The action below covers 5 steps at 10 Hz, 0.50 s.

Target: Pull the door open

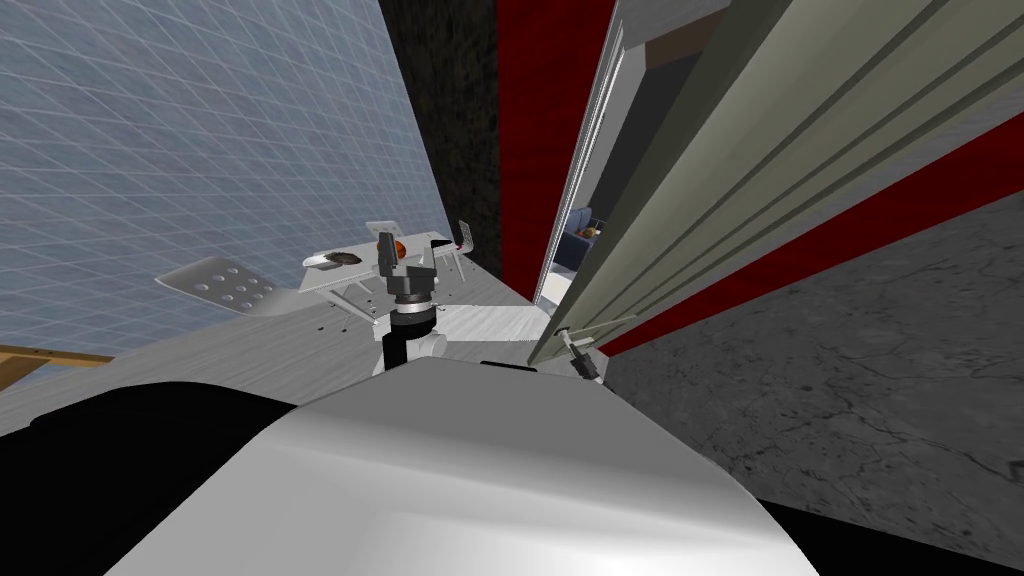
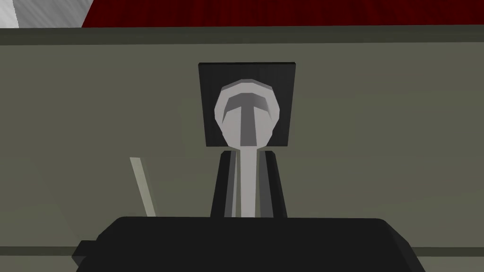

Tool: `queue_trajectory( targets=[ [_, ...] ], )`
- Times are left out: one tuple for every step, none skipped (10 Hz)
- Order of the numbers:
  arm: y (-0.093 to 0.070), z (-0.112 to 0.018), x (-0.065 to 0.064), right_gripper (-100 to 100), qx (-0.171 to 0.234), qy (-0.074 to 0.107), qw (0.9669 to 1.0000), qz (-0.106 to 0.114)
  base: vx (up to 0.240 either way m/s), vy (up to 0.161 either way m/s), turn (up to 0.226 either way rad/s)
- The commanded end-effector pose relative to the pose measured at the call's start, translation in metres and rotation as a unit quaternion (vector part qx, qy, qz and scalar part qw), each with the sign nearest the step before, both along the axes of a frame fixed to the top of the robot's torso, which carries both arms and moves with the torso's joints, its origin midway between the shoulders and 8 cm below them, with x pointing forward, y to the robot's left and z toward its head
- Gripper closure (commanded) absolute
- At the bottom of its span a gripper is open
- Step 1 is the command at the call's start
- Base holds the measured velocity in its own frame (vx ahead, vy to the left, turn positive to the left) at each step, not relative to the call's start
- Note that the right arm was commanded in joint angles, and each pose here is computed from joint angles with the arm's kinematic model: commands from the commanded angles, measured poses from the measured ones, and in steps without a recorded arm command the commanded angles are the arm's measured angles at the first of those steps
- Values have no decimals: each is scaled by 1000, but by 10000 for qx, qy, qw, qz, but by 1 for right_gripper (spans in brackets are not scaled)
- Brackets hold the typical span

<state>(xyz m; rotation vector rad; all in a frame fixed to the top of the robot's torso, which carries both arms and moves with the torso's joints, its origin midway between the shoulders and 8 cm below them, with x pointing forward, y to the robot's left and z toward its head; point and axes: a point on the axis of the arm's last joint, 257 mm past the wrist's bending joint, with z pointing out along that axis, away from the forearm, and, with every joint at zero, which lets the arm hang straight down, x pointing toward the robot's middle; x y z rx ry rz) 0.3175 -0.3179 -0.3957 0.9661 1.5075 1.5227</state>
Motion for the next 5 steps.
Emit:
queue_trajectory(
  targets=[
    [-2,0,-14,100,10,11,10000,97,0,0,0],
    [-3,0,-19,100,10,10,9999,125,0,-6,5],
    [-5,1,-23,100,10,10,9999,152,-5,-5,6],
    [-6,1,-27,100,10,11,9998,180,-7,-7,17],
    [-8,2,-35,100,10,13,9997,229,-11,-21,36]
  ],
)
